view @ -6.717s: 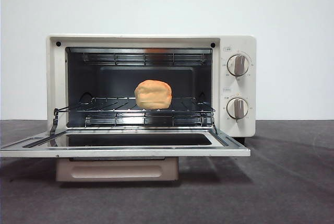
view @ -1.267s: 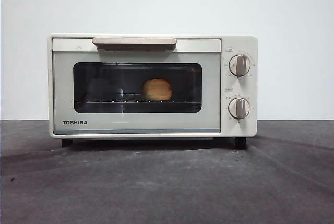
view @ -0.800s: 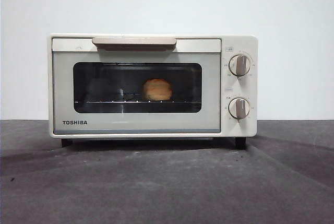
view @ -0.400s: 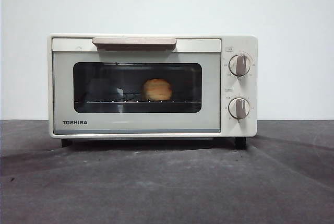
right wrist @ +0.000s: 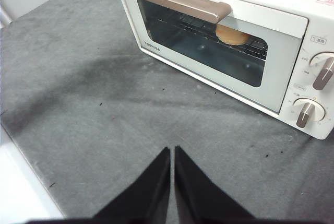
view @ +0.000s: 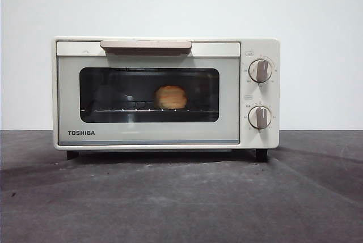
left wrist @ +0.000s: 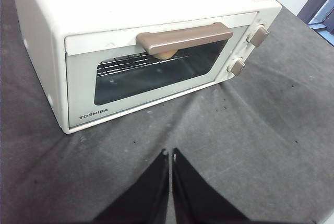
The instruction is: The left arm flap open the oven, the right arm pick bread and place it into oven, the left arm flap close the oven
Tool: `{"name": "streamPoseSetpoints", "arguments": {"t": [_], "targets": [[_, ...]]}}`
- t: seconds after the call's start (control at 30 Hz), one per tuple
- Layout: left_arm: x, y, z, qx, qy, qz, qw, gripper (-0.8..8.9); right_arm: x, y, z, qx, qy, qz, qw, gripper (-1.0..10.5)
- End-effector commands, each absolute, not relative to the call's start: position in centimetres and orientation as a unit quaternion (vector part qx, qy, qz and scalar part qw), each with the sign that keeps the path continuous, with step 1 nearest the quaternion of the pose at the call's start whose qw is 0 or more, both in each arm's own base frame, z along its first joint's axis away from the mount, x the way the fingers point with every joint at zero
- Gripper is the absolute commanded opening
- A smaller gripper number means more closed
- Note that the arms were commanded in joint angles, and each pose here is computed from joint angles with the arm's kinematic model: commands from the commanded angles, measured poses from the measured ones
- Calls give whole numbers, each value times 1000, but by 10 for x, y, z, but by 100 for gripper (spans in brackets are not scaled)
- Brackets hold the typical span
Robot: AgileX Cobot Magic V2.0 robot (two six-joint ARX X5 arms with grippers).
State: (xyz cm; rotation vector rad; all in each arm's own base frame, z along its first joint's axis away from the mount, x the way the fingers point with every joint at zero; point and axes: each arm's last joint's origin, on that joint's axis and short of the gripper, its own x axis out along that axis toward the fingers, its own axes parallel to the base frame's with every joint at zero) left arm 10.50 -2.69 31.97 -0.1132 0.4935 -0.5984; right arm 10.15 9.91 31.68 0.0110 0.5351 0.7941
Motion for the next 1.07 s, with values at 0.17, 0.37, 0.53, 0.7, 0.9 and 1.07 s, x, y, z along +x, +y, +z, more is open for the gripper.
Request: {"name": "streamPoseSetpoints", "arguments": {"t": [0.17,0.37,0.53,0.7,0.9,1.07], "targets": [[95,-25,328,0,194,-302,934,19,102,101,321,5,248,388,888,8],[90,-20,326,88,44,-268,958,19,102,101,321,5,248,388,888,8],[89,-12,301,90,-37,-170,981,19,102,101,321,5,248,388,888,8],[89,-5,263,58,-51,-65,995,19,102,101,321,5,248,388,888,8],[90,-2,220,50,-28,-15,998,19,102,101,321,5,248,388,888,8],[92,-2,195,50,-12,-16,999,19,102,101,321,5,248,388,888,8]]}}
